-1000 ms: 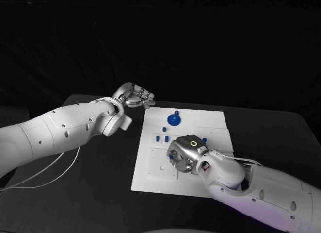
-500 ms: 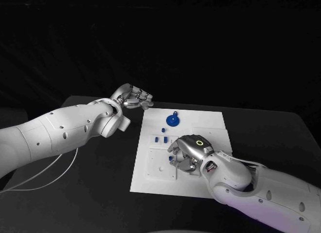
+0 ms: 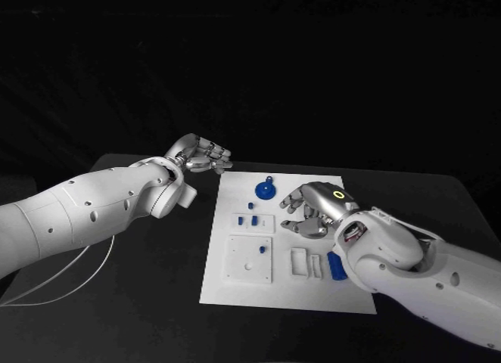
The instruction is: Assemble the parts on the task board
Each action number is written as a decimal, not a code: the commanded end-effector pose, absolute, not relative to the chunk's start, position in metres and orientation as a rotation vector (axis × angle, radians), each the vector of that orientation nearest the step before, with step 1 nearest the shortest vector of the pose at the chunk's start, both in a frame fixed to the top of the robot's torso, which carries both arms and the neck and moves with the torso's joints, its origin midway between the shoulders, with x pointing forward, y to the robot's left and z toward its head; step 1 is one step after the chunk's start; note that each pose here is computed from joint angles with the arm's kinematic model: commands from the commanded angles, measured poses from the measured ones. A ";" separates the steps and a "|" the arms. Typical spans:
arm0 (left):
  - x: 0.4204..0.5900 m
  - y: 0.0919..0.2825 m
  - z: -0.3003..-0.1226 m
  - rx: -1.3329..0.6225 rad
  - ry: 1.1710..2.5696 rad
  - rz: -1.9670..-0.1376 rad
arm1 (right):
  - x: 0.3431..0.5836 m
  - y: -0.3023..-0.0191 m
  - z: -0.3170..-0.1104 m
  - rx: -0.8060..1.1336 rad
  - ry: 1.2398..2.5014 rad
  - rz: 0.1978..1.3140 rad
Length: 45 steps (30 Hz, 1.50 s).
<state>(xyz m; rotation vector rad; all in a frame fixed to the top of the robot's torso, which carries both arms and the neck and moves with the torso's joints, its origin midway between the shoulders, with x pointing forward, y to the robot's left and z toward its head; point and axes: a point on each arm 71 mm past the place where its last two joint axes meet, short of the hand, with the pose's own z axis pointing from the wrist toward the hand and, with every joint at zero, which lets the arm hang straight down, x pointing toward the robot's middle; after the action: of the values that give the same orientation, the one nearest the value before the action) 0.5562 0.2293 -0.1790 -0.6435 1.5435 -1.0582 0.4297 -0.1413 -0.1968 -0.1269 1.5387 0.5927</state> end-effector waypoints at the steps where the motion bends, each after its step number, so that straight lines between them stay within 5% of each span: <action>1: 0.556 0.229 -0.178 -0.652 1.544 -1.080 | 0.439 -0.157 -0.202 -0.074 1.672 0.575; 13: 0.557 0.231 -0.179 -0.664 1.544 -1.085 | 0.456 -0.194 -0.200 -0.099 1.728 0.460; 45: 0.557 0.232 -0.180 -0.670 1.555 -1.084 | 0.457 -0.186 -0.219 -0.197 1.771 0.420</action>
<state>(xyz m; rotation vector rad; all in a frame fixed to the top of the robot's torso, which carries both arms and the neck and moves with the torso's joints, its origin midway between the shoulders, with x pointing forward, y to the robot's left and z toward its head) 0.5573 0.2343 -0.1803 -0.6713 1.5485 -1.0640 0.4572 -0.1880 -0.2190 -0.1728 1.7887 0.4191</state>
